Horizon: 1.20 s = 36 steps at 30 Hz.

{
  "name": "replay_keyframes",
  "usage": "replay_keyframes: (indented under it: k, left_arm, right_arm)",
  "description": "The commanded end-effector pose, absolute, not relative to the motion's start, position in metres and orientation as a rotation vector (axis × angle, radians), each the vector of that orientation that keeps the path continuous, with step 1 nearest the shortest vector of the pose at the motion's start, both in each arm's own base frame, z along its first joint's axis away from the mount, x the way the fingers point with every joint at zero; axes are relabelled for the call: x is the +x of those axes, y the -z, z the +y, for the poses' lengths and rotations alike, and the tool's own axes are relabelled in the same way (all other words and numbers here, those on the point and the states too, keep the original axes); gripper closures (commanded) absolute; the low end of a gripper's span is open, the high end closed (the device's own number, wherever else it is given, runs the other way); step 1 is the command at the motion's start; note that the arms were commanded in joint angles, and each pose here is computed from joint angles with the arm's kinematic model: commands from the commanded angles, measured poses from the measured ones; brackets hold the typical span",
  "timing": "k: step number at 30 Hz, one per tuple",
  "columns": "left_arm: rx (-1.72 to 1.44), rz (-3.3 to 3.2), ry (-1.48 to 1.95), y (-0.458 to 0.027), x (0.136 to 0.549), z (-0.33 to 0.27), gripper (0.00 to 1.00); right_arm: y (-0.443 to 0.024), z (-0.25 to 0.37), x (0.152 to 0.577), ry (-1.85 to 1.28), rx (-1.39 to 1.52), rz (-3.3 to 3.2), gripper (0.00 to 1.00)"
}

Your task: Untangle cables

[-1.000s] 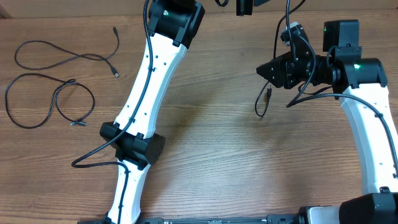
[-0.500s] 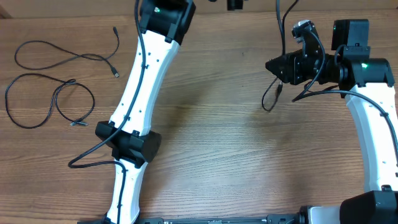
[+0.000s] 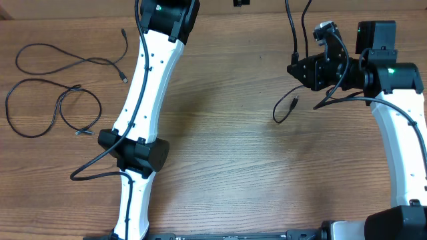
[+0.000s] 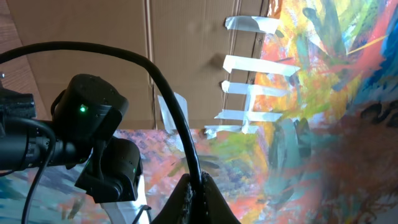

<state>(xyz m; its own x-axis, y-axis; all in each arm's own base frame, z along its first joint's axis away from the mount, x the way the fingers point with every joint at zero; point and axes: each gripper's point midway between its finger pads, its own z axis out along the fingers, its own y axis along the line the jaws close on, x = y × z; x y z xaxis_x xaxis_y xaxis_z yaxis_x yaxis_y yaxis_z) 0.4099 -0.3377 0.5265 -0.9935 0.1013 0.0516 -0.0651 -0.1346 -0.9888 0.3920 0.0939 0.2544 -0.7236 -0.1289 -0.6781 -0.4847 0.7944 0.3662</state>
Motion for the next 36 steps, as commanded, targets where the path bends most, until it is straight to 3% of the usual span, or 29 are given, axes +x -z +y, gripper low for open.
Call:
replay_keyframes:
  k: [1,7,9,13,17,21,29,36]
  left_arm:
    - [-0.037,-1.995,-2.356,-0.546,0.409,-0.323,0.96]
    - [-0.022,-2.028,-2.375,-0.542,0.418,-0.315,0.96]
    - [-0.032,-2.046,-2.385,-0.540,0.420,-0.315,0.91]
    - [-0.104,-2.126,-2.411,-0.529,0.426,-0.317,0.75]
    - [-0.283,-2.238,-2.457,-0.517,0.428,-0.318,0.43]
    - [-0.599,-2.330,-2.479,-0.503,0.423,-0.320,0.25]
    - [-0.896,-2.342,-2.346,-0.458,0.398,-0.330,0.24]
    - [-1.038,-2.455,-2.149,-0.405,0.368,-0.356,0.23]
  right_arm:
    - [-0.274,0.094,0.390,-0.704,-0.444,2.279,0.76]
    - [-0.287,0.094,0.392,-0.749,-0.327,2.287,0.90]
    - [-0.295,0.094,0.393,-0.766,-0.277,2.283,0.96]
    - [-0.317,0.091,0.396,-0.814,-0.098,2.273,0.96]
    - [-0.334,0.083,0.402,-0.834,0.122,2.265,0.96]
    - [-0.345,0.072,0.407,-0.895,0.378,2.244,0.96]
    - [-0.345,0.058,0.409,-1.115,0.978,2.162,0.96]
    - [-0.354,0.057,0.416,-1.244,1.236,2.042,0.96]
